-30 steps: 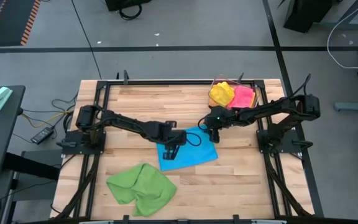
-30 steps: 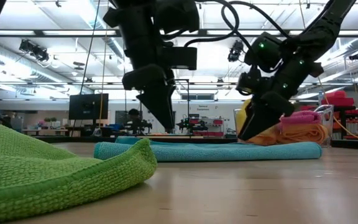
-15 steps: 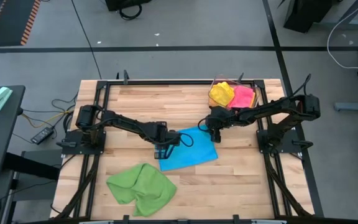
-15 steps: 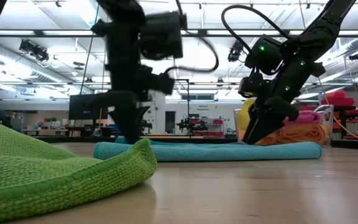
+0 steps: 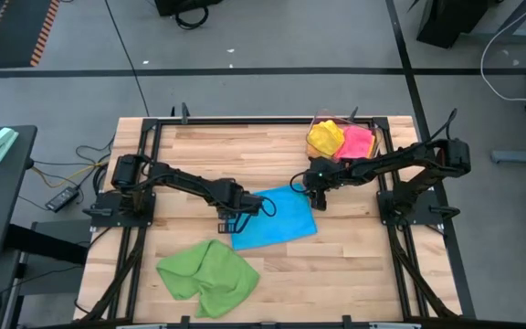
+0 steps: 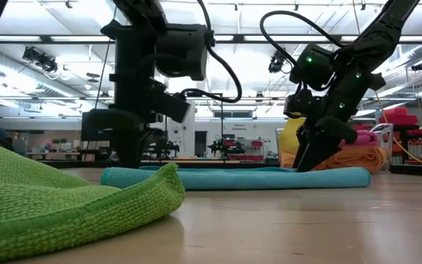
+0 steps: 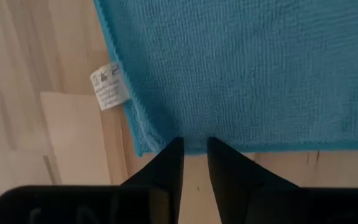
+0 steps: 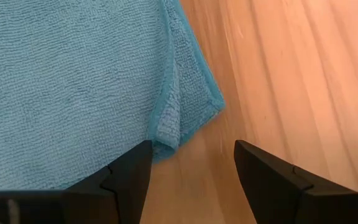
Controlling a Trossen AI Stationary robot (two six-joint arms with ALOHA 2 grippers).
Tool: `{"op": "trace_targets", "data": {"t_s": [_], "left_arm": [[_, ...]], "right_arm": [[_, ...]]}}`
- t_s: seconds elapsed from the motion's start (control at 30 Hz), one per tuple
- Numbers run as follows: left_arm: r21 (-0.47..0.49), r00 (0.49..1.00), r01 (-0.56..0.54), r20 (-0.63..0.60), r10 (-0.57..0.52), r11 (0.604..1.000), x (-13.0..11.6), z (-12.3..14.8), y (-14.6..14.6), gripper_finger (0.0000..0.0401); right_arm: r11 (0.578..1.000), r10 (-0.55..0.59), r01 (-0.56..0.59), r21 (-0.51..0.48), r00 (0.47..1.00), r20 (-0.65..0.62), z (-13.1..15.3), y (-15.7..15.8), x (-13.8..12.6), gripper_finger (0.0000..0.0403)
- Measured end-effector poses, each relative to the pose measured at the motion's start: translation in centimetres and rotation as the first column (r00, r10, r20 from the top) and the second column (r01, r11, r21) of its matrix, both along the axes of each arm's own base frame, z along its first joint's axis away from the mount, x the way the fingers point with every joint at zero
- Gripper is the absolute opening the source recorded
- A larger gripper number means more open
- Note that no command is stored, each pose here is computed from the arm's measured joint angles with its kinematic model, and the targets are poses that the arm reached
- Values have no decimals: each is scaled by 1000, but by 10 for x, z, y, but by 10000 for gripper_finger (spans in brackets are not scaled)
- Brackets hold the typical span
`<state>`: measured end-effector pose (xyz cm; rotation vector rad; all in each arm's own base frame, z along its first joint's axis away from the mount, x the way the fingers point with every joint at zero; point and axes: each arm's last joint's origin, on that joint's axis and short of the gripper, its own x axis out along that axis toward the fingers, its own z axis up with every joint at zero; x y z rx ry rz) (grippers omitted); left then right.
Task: Fold microfiber towels
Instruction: Fold the blue microfiber cloth
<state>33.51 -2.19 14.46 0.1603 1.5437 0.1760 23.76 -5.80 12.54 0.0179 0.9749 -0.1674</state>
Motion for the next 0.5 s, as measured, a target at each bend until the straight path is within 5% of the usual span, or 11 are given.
{"op": "trace_targets", "data": {"t_s": [0.3, 0.5], "left_arm": [[-2, 999, 17, 28, -17, 1000, 9, 14, -6, 75], [-2, 999, 39, 34, -39, 999, 11, 17, -6, 71]], "right_arm": [[999, -28, 28, 18, 1000, 12, 0, 0, 1, 236], [989, -69, 61, 131, 996, 51, 5, -5, 4, 236]]}}
